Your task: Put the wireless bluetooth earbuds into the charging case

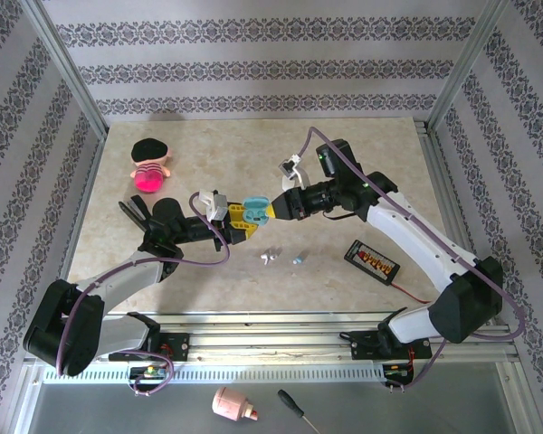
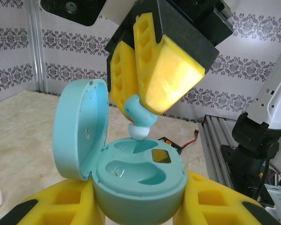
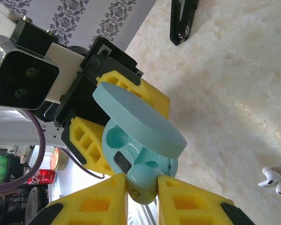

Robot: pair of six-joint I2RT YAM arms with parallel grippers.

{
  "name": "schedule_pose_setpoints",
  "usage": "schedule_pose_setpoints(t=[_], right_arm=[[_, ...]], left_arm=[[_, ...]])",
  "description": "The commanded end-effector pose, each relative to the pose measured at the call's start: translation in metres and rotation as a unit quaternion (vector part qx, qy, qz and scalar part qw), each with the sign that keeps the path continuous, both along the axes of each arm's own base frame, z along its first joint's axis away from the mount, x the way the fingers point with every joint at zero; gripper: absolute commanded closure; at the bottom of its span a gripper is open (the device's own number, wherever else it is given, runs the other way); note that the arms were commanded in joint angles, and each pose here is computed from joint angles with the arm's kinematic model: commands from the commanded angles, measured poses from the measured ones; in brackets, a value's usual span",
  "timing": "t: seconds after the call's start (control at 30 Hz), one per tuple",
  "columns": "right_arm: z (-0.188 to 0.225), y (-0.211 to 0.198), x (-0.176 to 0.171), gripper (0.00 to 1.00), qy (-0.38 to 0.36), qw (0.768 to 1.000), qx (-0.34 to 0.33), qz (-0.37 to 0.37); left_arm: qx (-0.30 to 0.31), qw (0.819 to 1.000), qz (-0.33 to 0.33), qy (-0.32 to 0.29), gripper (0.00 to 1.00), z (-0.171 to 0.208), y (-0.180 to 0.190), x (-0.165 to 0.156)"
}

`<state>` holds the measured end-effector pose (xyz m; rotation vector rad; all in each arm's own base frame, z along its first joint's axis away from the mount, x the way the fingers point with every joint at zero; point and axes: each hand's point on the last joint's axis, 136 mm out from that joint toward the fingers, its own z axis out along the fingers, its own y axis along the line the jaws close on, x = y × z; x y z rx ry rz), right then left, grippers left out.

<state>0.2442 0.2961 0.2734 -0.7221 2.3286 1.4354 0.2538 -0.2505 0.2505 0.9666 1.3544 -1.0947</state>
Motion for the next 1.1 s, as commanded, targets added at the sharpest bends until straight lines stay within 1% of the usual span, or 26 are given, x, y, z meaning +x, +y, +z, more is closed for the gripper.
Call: schedule_pose_setpoints(t=[0.0, 0.23, 0.57, 0.7, 1.07], right_arm=[[0.012, 0.006, -0.004, 0.81, -0.020, 1.000, 0.011, 0.018], [0.011, 0.009, -0.013, 0.81, -0.012, 0.999, 0.015, 0.030], [0.004, 0.005, -0.017, 0.81, -0.003, 1.000, -0.001, 0.030], [0.014, 0.007, -0.021, 0.81, -0.002, 0.999, 0.017, 0.037], [-0.002, 0.004, -0.014, 0.81, 0.011, 1.000, -0.019, 0.020]], left_arm=[[-0.011, 0.998, -0.004, -0.055, 0.82, 0.021, 0.004, -0.005], [-0.008, 0.999, -0.001, -0.053, 0.81, 0.018, 0.004, -0.003], [-0.009, 0.998, -0.002, -0.057, 0.81, 0.020, 0.004, -0.004], [-0.005, 0.998, -0.002, -0.055, 0.81, 0.017, 0.004, -0.003], [-0.009, 0.998, -0.004, -0.062, 0.81, 0.021, 0.005, -0.006]])
